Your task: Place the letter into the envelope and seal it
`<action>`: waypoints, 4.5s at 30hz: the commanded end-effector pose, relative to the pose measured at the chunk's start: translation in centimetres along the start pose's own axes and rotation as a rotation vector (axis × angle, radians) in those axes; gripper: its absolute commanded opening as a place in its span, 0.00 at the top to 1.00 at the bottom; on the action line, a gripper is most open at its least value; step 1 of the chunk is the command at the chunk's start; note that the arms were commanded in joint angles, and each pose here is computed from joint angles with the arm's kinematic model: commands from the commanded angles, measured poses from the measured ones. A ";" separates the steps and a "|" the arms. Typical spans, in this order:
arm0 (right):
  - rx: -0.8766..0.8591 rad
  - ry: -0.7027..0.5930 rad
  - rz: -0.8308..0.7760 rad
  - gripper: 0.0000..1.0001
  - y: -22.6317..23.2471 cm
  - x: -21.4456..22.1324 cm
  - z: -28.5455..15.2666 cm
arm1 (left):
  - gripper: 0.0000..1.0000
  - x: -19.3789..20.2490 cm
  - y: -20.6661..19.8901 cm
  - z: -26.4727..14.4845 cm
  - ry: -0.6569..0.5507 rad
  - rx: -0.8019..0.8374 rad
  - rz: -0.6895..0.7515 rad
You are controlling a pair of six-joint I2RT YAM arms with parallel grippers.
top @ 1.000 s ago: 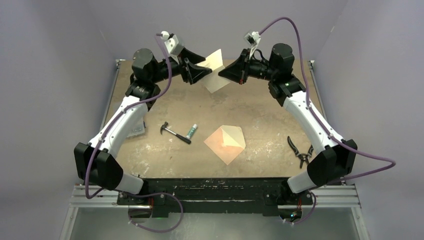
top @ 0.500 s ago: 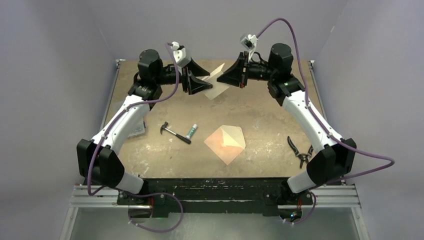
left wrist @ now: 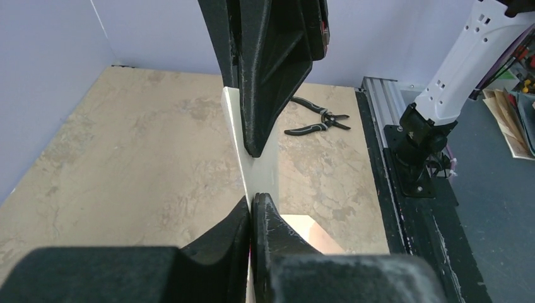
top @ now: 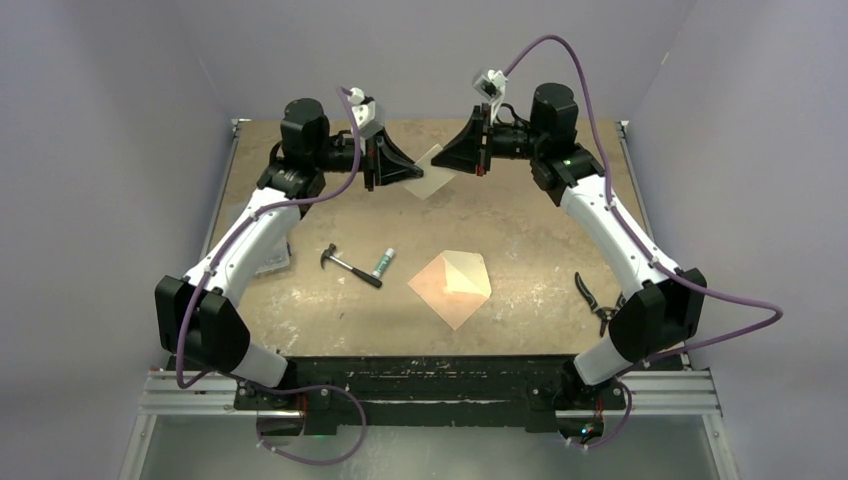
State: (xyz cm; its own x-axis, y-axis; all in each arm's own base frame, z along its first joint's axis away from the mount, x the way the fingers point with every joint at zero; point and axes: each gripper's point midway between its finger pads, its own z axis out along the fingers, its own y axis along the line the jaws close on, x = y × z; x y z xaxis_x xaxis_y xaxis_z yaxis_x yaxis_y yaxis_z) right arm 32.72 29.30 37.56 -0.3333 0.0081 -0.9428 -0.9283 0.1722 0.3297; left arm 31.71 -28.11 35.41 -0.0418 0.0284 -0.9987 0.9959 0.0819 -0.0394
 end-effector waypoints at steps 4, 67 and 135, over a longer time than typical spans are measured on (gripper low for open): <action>-0.016 -0.049 -0.093 1.00 1.5 -2.9 -0.3 | 0.83 -1.4 -0.3 -0.2 -0.009 0.013 0.045; -0.266 -0.692 -0.054 0.30 10.9 -16.7 -3.3 | 1.00 -18.8 -4.4 -2.0 -0.708 0.061 -0.200; 0.742 0.396 0.575 1.00 -6.9 26.0 -7.4 | 0.42 28.6 -8.0 4.1 0.657 -0.716 -0.645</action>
State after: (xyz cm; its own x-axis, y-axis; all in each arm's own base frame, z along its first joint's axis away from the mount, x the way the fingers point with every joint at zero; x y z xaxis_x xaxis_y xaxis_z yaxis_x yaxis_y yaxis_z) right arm 28.73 21.95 10.35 -0.8705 -0.0745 -0.4865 -0.3514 0.7862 0.5083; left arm 22.82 -30.10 7.93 -0.7890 0.2768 -0.5485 0.5207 0.7752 -0.3576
